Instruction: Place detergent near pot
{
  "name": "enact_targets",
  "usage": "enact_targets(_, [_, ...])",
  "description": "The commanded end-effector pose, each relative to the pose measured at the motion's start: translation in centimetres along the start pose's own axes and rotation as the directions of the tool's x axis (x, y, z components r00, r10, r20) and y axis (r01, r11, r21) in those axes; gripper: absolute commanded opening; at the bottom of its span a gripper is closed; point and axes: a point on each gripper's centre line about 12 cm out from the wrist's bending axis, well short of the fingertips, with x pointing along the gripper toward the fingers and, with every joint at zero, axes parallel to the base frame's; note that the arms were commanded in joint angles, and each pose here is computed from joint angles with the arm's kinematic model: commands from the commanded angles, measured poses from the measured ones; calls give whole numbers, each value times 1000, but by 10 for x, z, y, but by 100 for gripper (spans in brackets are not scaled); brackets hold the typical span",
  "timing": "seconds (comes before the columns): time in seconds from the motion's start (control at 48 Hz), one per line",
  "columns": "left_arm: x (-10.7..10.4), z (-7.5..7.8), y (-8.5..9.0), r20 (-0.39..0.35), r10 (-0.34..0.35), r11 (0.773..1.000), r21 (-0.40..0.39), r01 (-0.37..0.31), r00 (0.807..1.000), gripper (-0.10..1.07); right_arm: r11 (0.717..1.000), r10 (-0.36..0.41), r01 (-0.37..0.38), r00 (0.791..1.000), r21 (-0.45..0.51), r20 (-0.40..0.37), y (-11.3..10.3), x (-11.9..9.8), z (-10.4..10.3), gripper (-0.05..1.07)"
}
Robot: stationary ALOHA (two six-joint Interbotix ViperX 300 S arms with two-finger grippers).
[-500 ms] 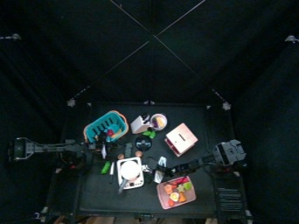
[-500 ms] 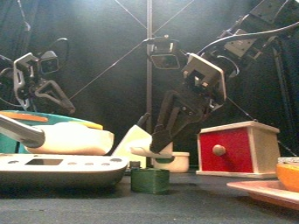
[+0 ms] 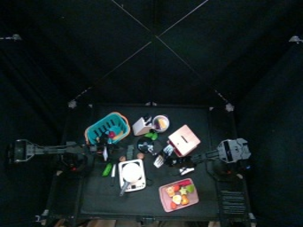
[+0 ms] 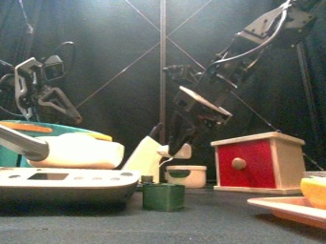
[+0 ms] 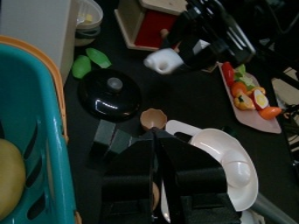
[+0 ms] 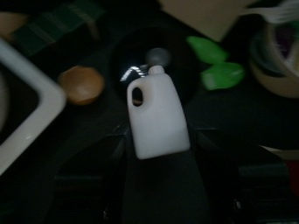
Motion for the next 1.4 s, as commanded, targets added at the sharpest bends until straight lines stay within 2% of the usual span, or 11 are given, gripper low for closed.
enact_targets(0.0, [1, 4, -1, 12, -2, 1000, 0, 2, 1000, 43, 998, -9, 9, 1000, 65, 8, -5, 1, 15, 72])
enact_targets(0.208, [1, 4, -1, 12, -2, 1000, 0, 2, 1000, 43, 988, -60, 68, 996, 137, -61, -18, 22, 10, 75])
enact_targets(0.604, [1, 4, -1, 12, -3, 1000, 3, 3, 1000, 43, 988, -50, 57, 997, 141, -58, -16, 26, 12, 96])
enact_targets(1.375, [1, 4, -1, 12, -2, 1000, 0, 2, 1000, 43, 991, -31, 33, 999, 131, -22, -9, 23, 23, 97])
